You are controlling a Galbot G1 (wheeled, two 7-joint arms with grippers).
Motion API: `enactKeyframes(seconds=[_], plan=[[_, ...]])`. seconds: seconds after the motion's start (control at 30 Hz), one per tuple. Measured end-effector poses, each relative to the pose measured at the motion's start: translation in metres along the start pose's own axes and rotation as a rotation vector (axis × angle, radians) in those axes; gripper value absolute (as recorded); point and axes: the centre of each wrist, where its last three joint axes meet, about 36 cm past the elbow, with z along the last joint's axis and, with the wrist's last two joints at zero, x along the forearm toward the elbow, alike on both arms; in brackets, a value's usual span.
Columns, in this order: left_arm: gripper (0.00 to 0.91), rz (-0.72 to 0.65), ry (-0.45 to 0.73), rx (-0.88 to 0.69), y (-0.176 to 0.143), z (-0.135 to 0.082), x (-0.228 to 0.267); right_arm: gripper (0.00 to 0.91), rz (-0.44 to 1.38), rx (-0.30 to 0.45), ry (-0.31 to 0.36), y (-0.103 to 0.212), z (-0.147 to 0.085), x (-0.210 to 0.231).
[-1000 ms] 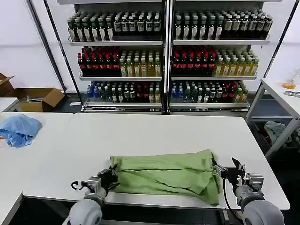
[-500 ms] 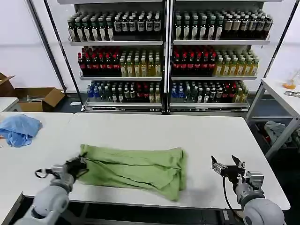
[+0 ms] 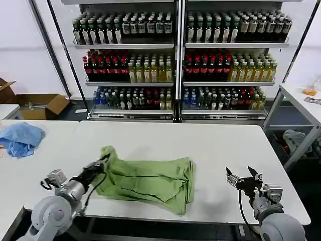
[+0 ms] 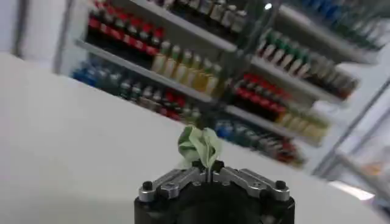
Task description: Fold and organize the clothes.
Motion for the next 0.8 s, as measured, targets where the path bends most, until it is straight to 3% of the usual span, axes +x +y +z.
enactKeyframes(seconds=[0.3, 0.8], plan=[[0.02, 0.17, 0.016, 0.223, -0.04, 0.02, -0.021, 0.907, 0.002, 0.001, -0.002, 0.0, 0.0, 0.0], [0.02, 0.228, 0.113, 0.359, -0.082, 0.068, -0.081, 0.907, 0.003, -0.011, -0.005, 0.002, 0.0, -0.001]])
